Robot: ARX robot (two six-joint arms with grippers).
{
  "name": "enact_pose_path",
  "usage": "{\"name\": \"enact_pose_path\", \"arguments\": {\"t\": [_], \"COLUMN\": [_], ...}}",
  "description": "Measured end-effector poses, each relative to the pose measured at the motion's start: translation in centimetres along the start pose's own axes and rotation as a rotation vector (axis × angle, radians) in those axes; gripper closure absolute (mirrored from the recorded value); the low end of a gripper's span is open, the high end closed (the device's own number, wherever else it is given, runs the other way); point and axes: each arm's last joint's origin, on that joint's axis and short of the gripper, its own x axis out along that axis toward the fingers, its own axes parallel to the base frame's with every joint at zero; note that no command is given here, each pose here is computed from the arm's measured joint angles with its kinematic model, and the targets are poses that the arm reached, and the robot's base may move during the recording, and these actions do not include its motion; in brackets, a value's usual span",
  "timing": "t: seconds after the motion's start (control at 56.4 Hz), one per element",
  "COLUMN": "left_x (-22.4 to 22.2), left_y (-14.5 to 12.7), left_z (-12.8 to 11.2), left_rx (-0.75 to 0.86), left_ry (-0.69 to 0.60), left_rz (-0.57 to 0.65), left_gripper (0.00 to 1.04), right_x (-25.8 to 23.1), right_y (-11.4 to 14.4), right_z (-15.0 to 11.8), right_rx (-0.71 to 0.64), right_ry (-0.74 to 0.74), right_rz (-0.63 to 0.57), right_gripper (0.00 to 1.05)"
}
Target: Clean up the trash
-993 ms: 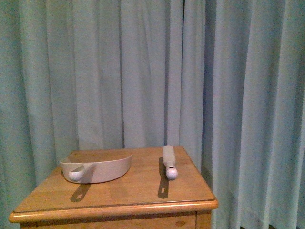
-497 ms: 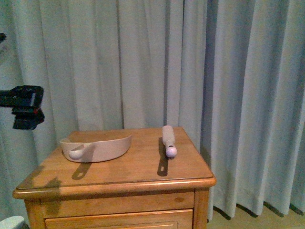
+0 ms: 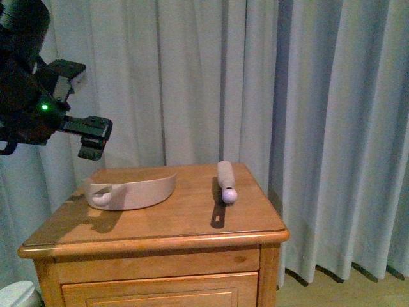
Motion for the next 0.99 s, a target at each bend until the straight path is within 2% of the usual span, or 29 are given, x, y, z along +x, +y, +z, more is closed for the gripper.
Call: {"name": "enact_pose_path", "arguments": {"t": [0.16,0.426,0.993], "left_x": [2.0,2.0,2.4], "left_y": [-0.5,-1.5,-4.5], "left_z": [-0.4,0.7,0.1], "left_rx": [-0.054,-0.127,-0.121], "left_ry": [0.074,0.088,0.125], "left_rz": [0.000,-0.015,-0.040], "left_gripper": [0.08,0.08,0.08], "right_x": [0.0,0.0,0.0], "right_y": [0.0,0.0,0.0], "right_z": [0.0,0.0,0.0], "right_rx": [0.000,0.000,0.000], "right_ry": [0.000,0.000,0.000], "right_rz": [0.000,0.000,0.000], "right_gripper": [0.07,0.07,0.07]}}
